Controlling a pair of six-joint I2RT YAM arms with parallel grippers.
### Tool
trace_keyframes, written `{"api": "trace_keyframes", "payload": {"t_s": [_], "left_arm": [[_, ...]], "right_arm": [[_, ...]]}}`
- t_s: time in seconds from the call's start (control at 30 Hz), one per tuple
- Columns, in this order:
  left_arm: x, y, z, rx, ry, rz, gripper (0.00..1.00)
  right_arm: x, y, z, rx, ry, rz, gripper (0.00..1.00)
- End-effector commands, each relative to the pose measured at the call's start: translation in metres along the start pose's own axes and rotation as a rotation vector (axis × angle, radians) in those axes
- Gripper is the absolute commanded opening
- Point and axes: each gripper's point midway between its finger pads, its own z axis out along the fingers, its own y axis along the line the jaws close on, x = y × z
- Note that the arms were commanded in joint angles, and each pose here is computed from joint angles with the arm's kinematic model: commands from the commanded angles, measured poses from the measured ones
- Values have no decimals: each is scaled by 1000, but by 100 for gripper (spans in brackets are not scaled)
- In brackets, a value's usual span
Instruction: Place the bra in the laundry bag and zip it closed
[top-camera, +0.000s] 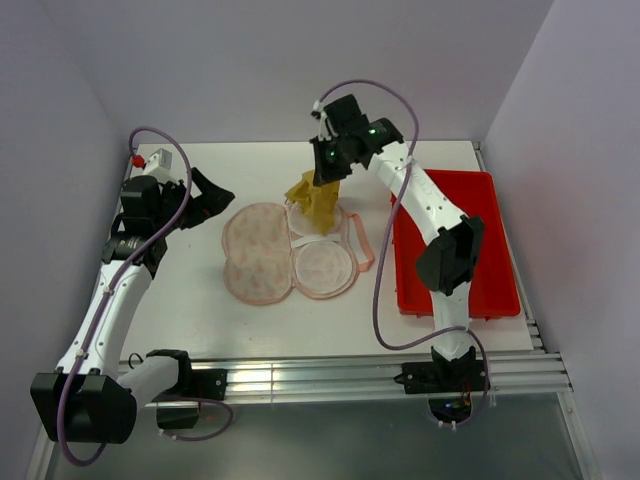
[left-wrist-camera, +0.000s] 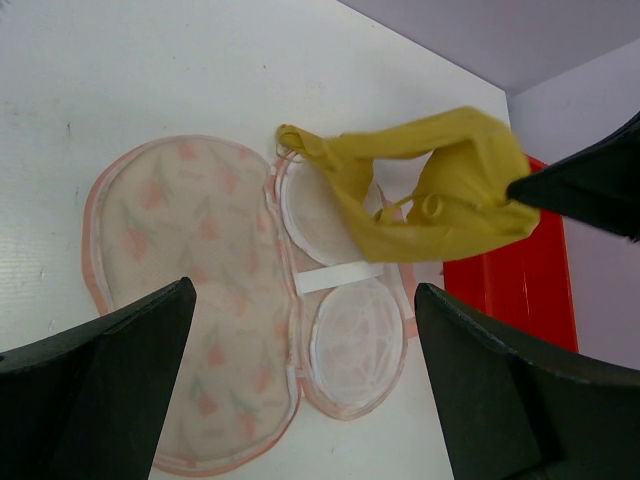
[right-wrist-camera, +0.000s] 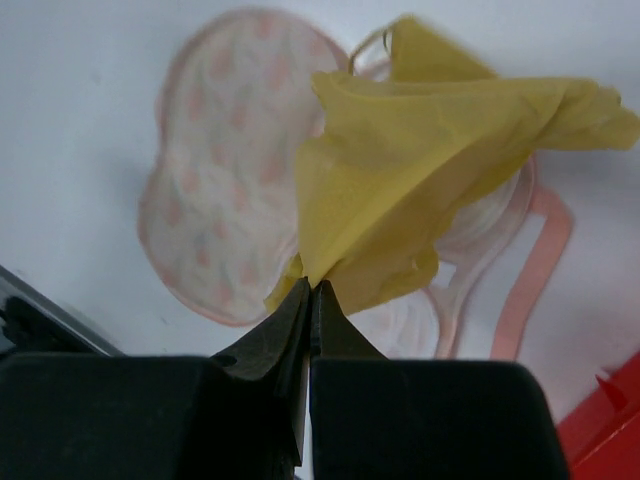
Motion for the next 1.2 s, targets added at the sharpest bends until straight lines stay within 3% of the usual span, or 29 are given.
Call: {"api": "trace_keyframes", "payload": {"t_s": [0.0, 0.17, 0.27, 0.4, 0.47, 0.5, 0.6, 0.83, 1.17], "left_arm": [[-10, -7, -1, 24, -24, 21, 99], [-9, -7, -1, 22, -24, 20, 99], [-8, -7, -1, 23, -20, 19, 99], [-6, -7, 1, 31, -9, 15, 99], [-4, -8, 3, 44, 4, 13, 99], [-2, -9, 4, 47, 8, 11, 99], [5, -14, 8, 58, 32, 18, 99], [17, -22, 15, 52, 71, 25, 99], [28, -31, 22, 65, 119, -1, 99]], "right_arm": [[37, 4, -5, 123, 67, -120, 0], [97, -2, 23, 189, 191, -119, 0], [111, 1, 25, 194, 199, -116, 0], [114, 6, 19, 196, 170, -101, 34], [115, 1, 18, 226, 148, -91, 45], [111, 3, 9, 222, 114, -77, 57], [109, -1, -4, 240, 50, -55, 73], [118, -22, -18, 311, -25, 13, 78], [178, -53, 9, 366, 10, 94, 77]]}}
